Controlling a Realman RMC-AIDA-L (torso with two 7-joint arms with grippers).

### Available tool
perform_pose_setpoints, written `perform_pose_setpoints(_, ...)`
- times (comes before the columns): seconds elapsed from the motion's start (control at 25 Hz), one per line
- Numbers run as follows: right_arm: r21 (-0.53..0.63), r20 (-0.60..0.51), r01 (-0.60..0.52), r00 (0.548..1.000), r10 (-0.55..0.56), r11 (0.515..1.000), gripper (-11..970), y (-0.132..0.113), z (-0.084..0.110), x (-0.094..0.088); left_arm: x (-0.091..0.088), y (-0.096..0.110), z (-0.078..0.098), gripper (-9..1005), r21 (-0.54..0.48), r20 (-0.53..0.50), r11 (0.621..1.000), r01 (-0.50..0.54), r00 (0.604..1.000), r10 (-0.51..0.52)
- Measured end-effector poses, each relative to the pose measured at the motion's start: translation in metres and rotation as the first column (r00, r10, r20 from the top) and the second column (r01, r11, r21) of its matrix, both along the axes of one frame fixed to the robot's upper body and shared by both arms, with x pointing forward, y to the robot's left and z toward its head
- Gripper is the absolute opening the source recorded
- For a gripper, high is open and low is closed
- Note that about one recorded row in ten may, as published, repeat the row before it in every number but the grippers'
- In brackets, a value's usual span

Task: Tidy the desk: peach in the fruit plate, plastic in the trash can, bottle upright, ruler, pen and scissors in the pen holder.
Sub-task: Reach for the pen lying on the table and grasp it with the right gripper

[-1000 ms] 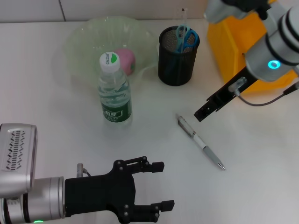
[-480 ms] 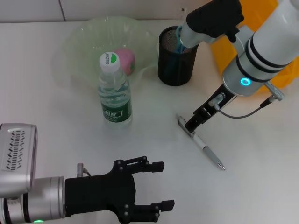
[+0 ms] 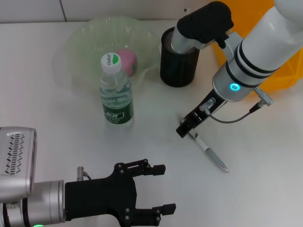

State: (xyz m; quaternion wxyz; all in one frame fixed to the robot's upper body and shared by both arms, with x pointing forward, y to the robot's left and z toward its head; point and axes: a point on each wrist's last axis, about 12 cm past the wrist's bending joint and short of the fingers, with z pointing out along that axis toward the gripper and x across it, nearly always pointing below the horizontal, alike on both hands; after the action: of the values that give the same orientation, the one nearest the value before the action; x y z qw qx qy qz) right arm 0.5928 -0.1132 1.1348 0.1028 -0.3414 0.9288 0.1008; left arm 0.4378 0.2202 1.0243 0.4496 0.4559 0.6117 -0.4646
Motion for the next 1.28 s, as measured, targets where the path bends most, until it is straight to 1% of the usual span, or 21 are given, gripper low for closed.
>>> perform_pose_setpoints(0.12, 0.006, 0.001, 0.002, 1.000, -0.002, 1.000, 794, 0.001, -0.003, 0.000, 0.000, 0.000, 0.000, 800, 0.000, 0.000, 1.000, 0.000, 1.000, 0.000)
perform_pose_setpoints(0.4, 0.006, 0.001, 0.013, 1.000, -0.013, 1.000, 602, 0.000, -0.006, 0.002, 0.000, 0.000, 0.000, 800, 0.000, 0.000, 1.000, 0.001, 1.000, -0.001)
perform_pose_setpoints(0.84, 0.031, -0.021, 0.038, 0.999, -0.038, 0.999, 486, 0.000, -0.011, 0.003, 0.000, 0.000, 0.000, 800, -0.001, 0.000, 1.000, 0.000, 1.000, 0.000)
perform_pose_setpoints(1.28, 0.030, -0.025, 0.054, 0.998, -0.053, 0.998, 478, 0.000, -0.014, 0.003, 0.000, 0.000, 0.000, 800, 0.000, 0.000, 1.000, 0.002, 1.000, -0.002)
